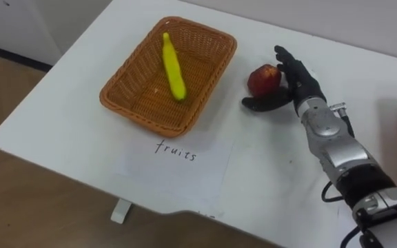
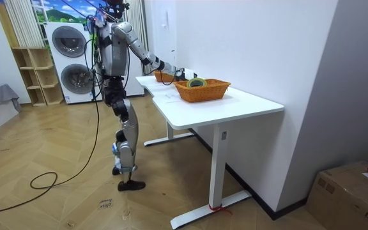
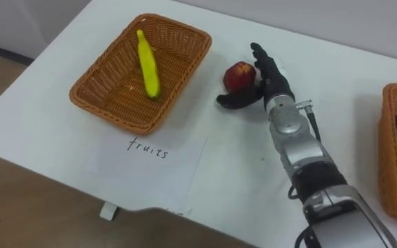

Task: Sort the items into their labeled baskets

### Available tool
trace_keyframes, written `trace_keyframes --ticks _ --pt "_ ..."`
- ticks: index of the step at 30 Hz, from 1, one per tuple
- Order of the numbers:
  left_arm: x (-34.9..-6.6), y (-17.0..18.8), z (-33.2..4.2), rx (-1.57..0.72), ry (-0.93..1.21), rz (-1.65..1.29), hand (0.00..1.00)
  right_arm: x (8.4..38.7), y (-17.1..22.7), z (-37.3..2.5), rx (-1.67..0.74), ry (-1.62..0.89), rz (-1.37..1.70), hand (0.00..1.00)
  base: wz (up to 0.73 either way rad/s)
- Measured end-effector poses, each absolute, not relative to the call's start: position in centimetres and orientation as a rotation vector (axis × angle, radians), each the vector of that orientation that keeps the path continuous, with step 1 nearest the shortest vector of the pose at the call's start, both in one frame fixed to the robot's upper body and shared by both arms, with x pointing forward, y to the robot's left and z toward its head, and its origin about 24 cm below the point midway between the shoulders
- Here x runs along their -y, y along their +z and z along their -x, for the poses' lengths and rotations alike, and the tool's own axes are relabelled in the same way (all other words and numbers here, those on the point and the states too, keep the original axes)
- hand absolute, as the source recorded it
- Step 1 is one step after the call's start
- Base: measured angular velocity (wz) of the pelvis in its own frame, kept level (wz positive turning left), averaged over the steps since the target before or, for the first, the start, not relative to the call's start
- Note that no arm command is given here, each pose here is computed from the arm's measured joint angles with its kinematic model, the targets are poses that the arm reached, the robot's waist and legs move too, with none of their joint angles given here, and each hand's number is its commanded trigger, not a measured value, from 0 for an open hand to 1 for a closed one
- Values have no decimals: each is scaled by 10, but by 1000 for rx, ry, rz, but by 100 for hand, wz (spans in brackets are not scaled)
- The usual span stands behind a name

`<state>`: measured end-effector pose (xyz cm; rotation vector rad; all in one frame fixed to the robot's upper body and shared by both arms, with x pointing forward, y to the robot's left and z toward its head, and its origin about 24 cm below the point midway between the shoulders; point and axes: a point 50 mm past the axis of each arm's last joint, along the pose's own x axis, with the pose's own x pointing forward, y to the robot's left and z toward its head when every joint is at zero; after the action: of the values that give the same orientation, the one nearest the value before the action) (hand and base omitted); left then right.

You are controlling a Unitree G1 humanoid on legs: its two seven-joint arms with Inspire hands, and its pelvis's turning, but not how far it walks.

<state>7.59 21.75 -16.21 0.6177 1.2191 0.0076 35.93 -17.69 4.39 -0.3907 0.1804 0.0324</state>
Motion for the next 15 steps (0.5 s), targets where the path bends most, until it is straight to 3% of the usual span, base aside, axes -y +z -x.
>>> trace_keyframes --ticks 15 --pt "-217 -165 -72 -1259 -25 -641 0 178 40 -358 -186 32 502 0 -3"
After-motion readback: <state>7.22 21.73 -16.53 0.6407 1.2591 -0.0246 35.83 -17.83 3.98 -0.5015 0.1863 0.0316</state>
